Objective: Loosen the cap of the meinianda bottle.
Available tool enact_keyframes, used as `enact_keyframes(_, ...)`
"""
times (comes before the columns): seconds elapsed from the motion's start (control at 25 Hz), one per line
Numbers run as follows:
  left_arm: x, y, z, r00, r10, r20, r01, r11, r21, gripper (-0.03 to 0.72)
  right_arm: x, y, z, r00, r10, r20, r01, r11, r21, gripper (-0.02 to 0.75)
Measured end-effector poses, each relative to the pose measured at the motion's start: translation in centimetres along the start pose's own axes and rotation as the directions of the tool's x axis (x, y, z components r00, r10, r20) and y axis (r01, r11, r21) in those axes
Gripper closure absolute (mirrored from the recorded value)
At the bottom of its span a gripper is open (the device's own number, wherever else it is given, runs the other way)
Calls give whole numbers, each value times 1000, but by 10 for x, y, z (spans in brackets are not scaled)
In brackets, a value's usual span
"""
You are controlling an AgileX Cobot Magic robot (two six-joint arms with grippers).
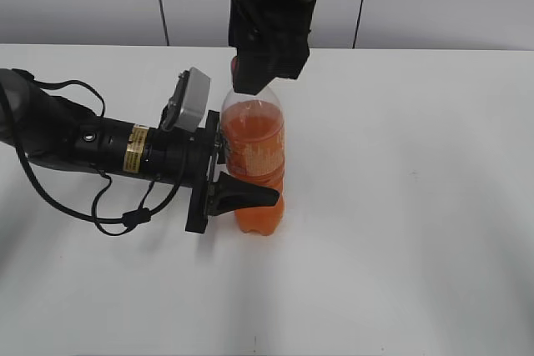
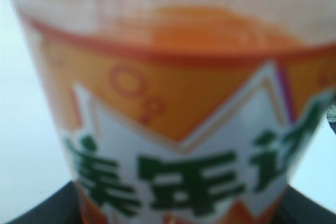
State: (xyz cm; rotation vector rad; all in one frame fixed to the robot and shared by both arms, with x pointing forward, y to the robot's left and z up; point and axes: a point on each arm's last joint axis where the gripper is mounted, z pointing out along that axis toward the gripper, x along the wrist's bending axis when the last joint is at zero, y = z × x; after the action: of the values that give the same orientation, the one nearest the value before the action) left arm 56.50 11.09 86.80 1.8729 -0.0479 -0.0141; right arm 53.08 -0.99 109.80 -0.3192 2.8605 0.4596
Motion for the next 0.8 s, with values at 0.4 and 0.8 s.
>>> enact_keyframes(0.4, 0, 0, 0, 1000, -1, 0, 1, 1000, 0, 285, 13, 6, -55, 958, 283, 34, -277, 952, -133, 296)
enact_keyframes(0.8, 0, 0, 0, 1000, -2, 0, 2, 1000, 1, 285, 13, 6, -64, 438, 897, -68, -894, 426, -140, 295)
